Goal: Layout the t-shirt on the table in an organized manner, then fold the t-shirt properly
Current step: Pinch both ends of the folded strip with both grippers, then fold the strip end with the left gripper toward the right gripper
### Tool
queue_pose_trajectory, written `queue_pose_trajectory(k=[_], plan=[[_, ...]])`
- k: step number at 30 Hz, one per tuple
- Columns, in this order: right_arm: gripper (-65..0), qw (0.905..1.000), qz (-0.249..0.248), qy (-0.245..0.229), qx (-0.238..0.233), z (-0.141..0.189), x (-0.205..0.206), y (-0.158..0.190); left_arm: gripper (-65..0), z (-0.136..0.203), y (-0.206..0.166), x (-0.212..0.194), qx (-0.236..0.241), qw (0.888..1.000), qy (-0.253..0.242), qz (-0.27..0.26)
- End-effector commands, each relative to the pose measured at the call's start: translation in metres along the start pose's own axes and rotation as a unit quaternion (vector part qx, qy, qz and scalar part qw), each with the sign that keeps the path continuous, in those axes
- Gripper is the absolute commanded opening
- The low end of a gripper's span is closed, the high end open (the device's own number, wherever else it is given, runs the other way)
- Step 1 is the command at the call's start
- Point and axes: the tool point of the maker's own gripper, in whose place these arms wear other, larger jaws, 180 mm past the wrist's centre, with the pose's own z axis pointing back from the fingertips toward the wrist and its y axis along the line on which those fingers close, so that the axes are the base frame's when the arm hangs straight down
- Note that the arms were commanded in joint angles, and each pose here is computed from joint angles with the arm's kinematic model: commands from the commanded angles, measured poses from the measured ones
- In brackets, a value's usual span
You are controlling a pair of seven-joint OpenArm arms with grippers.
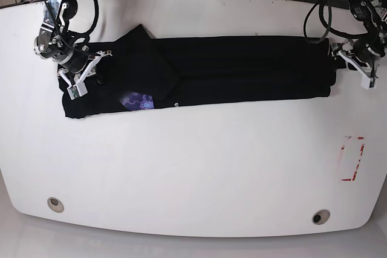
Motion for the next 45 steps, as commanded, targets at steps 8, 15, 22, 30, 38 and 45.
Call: queue_pose_trajectory(k=[8, 15, 22, 30, 38, 45], plan=[[-61.4, 0.9977, 0.006, 0.064, -0.019, -0.001, -0.028, -0.003, -17.8, -0.012, -0.025, 0.009, -0.030, 0.998, 0.010, -0.049], [-61.4, 0.9978, 0.006, 0.064, -0.018, -0.001, -0.028, -0.002, -18.1, -0.021, -0.045, 0.002, -0.052, 0.997, 0.019, -0.055], [-61.4, 0.9980, 0.002, 0.062, -0.014, -0.004, -0.028, 0.002, -31.9, -0.026, -0.054, -0.002, -0.062, 0.996, 0.029, -0.065], [-61.4, 0.9982, 0.002, 0.059, -0.013, -0.005, -0.026, 0.003, -60.6, -0.033, -0.070, -0.004, -0.078, 0.992, 0.043, -0.091], [-61.4, 0.9982, 0.001, 0.059, -0.013, -0.005, -0.026, 0.004, -63.6, -0.016, -0.078, 0.016, -0.065, 0.989, 0.012, -0.135], [-61.4, 0.9982, 0.001, 0.059, -0.012, -0.005, -0.026, 0.004, -63.7, 0.015, -0.112, 0.039, -0.058, 0.972, -0.035, -0.226]])
